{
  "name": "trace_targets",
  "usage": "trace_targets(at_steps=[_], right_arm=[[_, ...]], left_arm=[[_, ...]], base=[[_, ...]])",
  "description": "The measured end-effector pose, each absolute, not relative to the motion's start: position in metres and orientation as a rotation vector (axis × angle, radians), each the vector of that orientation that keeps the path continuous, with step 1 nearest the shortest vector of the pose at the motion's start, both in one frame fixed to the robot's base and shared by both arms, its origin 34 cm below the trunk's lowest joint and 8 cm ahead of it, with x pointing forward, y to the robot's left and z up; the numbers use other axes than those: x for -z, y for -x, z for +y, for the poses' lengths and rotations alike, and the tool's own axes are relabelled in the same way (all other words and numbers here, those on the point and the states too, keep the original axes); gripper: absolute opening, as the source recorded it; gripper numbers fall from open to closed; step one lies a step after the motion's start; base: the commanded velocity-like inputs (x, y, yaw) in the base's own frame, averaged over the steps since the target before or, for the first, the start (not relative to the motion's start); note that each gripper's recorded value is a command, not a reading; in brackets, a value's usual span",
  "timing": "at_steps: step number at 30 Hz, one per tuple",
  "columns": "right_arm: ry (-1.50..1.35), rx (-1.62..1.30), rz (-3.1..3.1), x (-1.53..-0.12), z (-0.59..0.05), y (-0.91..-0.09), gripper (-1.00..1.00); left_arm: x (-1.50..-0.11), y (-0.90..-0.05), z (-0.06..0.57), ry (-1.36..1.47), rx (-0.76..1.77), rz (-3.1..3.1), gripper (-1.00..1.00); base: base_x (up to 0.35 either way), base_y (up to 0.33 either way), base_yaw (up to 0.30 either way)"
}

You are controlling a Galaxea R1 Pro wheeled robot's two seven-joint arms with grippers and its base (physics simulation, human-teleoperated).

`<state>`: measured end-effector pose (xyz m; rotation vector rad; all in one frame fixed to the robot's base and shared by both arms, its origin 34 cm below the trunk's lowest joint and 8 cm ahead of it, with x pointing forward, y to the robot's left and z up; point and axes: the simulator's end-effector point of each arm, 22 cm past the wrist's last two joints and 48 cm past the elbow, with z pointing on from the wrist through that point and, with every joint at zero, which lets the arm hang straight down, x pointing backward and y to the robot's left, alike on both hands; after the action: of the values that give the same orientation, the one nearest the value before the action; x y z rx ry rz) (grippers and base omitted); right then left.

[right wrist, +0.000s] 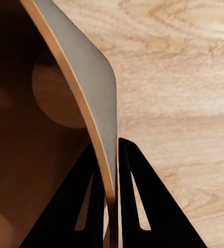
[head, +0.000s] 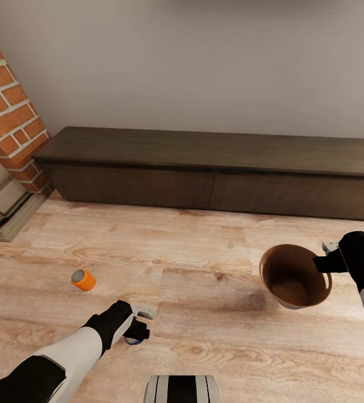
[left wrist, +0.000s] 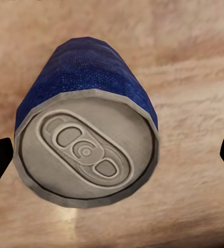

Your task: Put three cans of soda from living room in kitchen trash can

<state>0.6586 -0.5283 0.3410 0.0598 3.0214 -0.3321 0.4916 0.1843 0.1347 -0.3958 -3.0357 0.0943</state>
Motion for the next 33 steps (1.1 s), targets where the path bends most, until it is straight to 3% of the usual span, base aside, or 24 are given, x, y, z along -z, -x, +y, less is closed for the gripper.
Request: trace_targets(at_steps=[8, 9, 33], right_arm=[[-0.06, 0.332, 3.021, -0.341, -0.528, -0.659, -1.0], [-0.06, 0.333, 3.021, -0.341, -0.528, -0.659, -1.0], [-0.057, 0.333, 3.008, -0.349, -0.528, -0.661, -1.0]], left_arm=[[-0.135, -0.492, 0.186, 0.396, -0.082, -3.037, 1.0], [-0.135, -0.492, 0.186, 0.396, -0.081, -3.037, -1.0], [-0.143, -0.504, 0.183, 0.387, -0.089, -3.068, -1.0]], base=[[0.0, 0.0, 0.0], [0.0, 0.0, 0.0], [0.0, 0.0, 0.0]])
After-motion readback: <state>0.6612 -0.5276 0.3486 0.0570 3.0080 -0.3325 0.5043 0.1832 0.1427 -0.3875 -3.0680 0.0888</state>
